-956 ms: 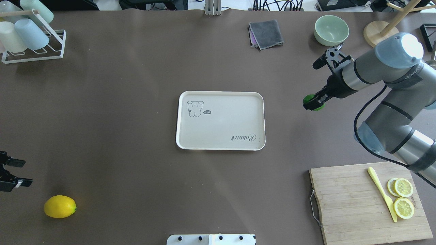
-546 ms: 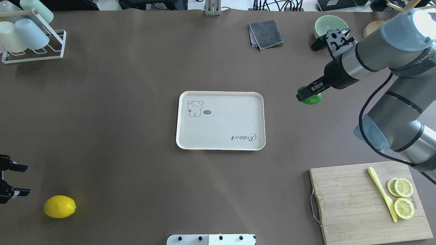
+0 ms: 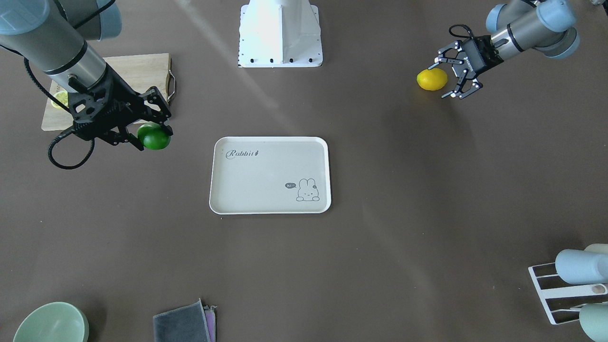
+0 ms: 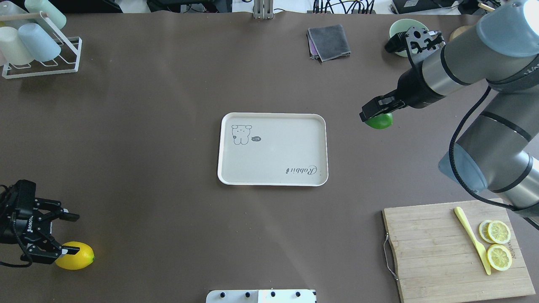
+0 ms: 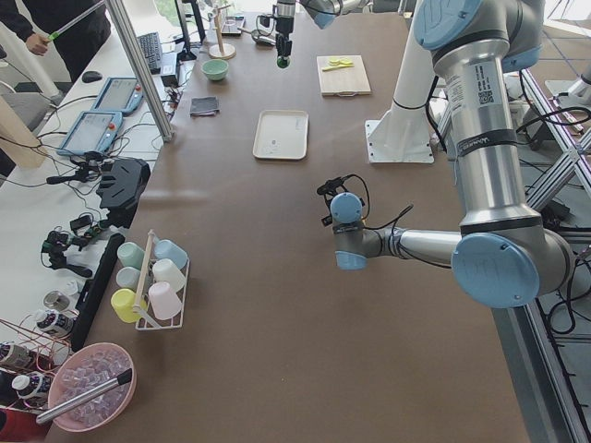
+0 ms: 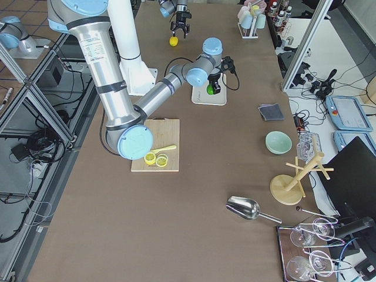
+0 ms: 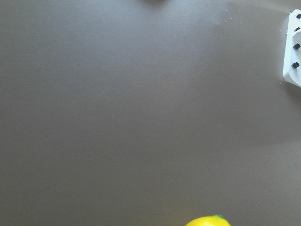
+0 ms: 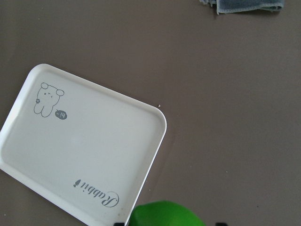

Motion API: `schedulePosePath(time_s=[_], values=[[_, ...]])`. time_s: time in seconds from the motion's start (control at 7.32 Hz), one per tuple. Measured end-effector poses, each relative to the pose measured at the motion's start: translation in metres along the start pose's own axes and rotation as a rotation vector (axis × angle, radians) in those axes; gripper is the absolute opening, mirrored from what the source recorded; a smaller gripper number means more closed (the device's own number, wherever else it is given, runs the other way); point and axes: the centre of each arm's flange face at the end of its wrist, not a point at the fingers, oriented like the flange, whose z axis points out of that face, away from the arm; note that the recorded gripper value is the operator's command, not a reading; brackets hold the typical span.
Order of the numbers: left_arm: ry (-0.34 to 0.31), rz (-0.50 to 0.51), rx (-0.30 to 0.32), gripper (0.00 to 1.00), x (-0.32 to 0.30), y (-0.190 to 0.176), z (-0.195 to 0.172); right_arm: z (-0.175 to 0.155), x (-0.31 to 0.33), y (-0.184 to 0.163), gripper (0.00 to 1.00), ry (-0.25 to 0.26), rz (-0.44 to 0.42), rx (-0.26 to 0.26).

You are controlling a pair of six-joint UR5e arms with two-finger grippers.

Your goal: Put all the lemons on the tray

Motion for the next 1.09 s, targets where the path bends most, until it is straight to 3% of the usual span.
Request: schedulePosePath(time_s=[0.27,1.09], values=[[0.013,0.008,0.000,0.95,0.005,-0.001,0.007,0.014,-0.017,-0.005,0.00,-0.005,0.040,-0.009],[0.026,0.009,-0.014,0.96,0.006,0.007,0.012,0.088,-0.058,-0.013,0.00,0.051,0.101,-0.035]])
